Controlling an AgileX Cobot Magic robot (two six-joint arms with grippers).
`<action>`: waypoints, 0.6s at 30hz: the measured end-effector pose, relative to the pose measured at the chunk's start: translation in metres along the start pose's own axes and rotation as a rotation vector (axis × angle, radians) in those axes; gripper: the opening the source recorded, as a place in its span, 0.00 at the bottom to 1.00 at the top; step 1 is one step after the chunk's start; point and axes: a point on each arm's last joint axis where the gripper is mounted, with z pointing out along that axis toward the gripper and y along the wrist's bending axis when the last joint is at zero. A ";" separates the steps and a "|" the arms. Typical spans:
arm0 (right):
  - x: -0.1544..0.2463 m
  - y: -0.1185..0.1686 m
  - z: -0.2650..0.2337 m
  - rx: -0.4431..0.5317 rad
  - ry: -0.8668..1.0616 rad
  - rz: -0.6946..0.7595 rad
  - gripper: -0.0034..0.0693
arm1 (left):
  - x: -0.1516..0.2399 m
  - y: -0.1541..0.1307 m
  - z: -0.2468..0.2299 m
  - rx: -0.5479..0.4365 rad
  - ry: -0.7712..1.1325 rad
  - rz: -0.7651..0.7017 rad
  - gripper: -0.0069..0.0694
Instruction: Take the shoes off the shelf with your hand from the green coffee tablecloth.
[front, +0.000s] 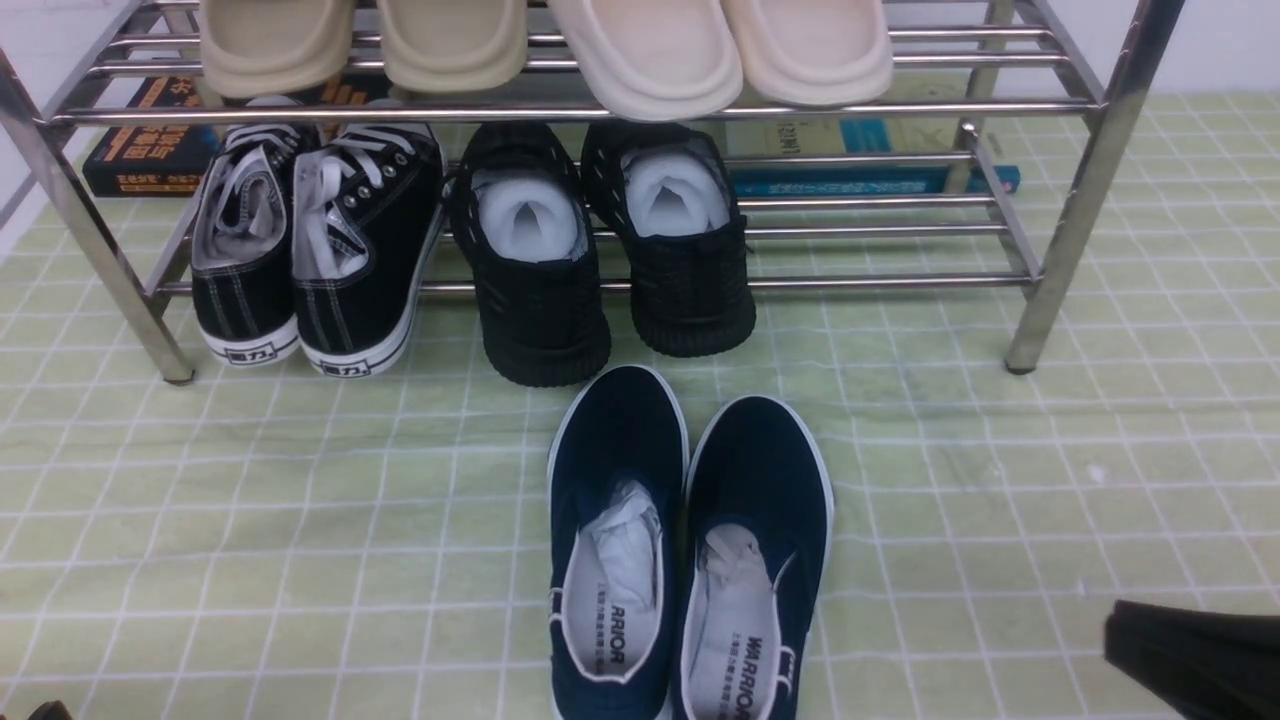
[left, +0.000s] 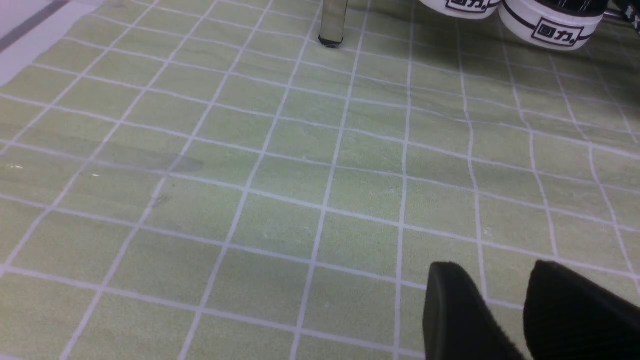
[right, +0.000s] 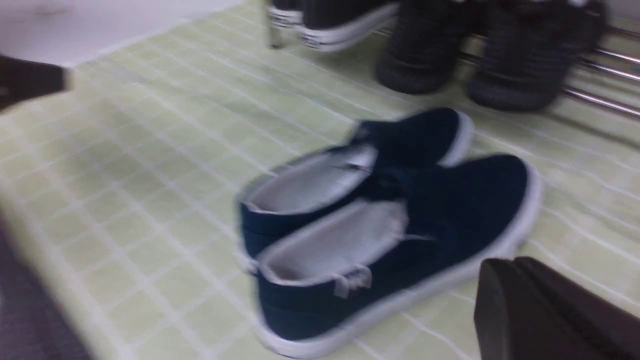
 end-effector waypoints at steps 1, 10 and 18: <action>0.006 -0.005 -0.003 0.039 -0.003 -0.004 0.06 | 0.000 0.000 0.000 0.000 0.000 0.000 0.41; 0.070 -0.037 -0.025 0.441 -0.007 0.093 0.07 | 0.000 0.000 0.000 0.000 0.000 0.000 0.41; 0.091 -0.047 -0.038 0.698 -0.041 0.165 0.08 | 0.000 0.000 0.000 0.000 0.000 0.000 0.41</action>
